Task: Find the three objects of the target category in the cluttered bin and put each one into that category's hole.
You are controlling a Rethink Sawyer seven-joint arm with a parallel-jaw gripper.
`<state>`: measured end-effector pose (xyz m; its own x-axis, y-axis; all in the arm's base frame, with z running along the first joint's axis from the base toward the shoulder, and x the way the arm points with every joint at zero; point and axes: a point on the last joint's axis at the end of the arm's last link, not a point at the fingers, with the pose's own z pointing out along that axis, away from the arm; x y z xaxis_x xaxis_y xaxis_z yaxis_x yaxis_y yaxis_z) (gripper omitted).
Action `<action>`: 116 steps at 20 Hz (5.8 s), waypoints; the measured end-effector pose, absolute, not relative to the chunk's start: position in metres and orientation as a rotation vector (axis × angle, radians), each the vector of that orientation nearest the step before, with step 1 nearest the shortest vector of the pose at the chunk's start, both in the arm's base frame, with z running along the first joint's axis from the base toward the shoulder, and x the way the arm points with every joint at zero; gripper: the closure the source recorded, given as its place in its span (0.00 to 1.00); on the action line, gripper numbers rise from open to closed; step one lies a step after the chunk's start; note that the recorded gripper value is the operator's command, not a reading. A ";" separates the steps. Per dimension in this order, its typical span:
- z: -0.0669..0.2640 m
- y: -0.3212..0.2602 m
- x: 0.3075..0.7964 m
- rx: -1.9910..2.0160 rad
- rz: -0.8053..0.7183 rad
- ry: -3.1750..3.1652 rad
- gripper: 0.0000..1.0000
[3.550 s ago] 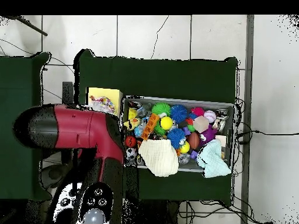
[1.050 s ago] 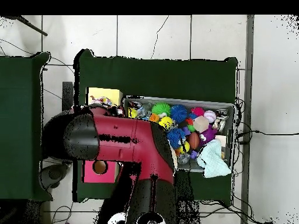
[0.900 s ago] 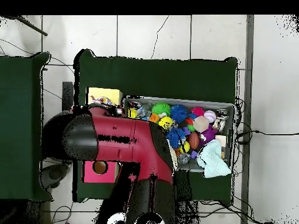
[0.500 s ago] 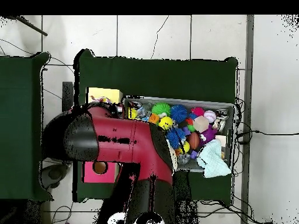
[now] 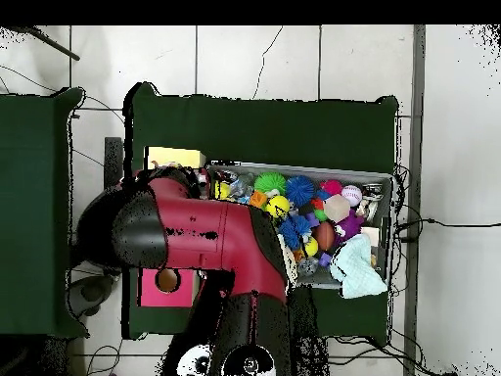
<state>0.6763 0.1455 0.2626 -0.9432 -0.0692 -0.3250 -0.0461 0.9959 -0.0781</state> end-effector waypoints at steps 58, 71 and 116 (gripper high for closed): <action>0.132 0.195 0.624 -0.222 -0.145 2.789 1.00; 0.112 0.197 0.617 -0.238 -0.154 2.794 1.00; 0.144 0.192 0.675 -0.114 -0.089 2.720 1.00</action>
